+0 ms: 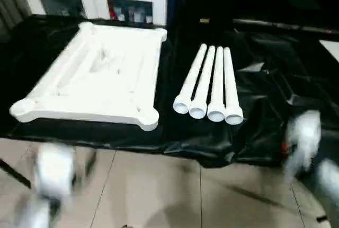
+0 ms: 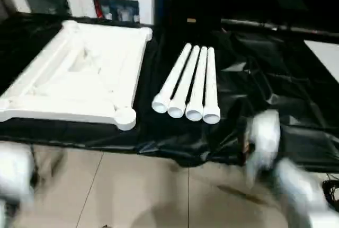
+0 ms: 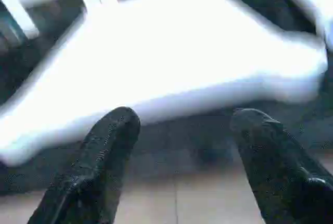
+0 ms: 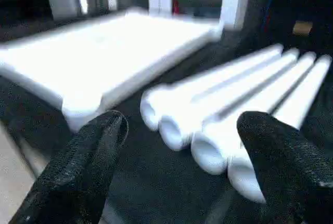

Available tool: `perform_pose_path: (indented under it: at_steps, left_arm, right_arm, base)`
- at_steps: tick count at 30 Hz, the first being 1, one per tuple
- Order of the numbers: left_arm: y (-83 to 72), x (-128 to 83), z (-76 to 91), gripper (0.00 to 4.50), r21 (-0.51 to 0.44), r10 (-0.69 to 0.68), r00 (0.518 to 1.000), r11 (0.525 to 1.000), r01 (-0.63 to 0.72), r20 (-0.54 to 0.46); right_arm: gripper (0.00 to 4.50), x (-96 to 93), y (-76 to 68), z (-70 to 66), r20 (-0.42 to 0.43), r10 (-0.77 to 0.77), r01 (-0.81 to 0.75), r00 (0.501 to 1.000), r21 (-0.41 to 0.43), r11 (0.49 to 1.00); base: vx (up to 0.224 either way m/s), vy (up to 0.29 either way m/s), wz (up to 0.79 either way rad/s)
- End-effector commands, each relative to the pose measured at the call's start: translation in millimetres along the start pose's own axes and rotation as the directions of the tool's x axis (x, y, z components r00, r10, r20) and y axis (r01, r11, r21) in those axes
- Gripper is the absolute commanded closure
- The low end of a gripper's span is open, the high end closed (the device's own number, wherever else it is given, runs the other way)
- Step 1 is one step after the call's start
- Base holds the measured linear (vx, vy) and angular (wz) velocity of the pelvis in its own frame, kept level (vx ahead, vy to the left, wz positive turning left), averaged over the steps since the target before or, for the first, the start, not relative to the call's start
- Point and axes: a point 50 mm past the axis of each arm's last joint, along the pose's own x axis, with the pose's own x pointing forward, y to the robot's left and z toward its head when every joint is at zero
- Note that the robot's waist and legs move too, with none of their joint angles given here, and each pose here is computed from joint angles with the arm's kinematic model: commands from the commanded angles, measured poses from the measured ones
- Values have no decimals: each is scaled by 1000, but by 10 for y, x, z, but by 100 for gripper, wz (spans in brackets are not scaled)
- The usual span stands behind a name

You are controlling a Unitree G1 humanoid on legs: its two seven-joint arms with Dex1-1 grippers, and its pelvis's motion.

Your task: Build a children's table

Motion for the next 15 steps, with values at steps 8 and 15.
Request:
perform_pose_path:
  at_steps: [8, 15]
  left_arm:
    - [-10, 748, 67, 114, -106, 21, 1000, 994, -20, 11]
    - [67, 1044, 66, 114, -240, 186, 982, 954, -180, 4]
  right_arm:
    - [67, 732, -81, -84, -23, -158, 157, 987, -26, 987]
    - [67, 1136, -114, -208, -65, -229, 230, 971, 14, 973]
  base:
    - [0, 0, 0]
    - [0, 0, 0]
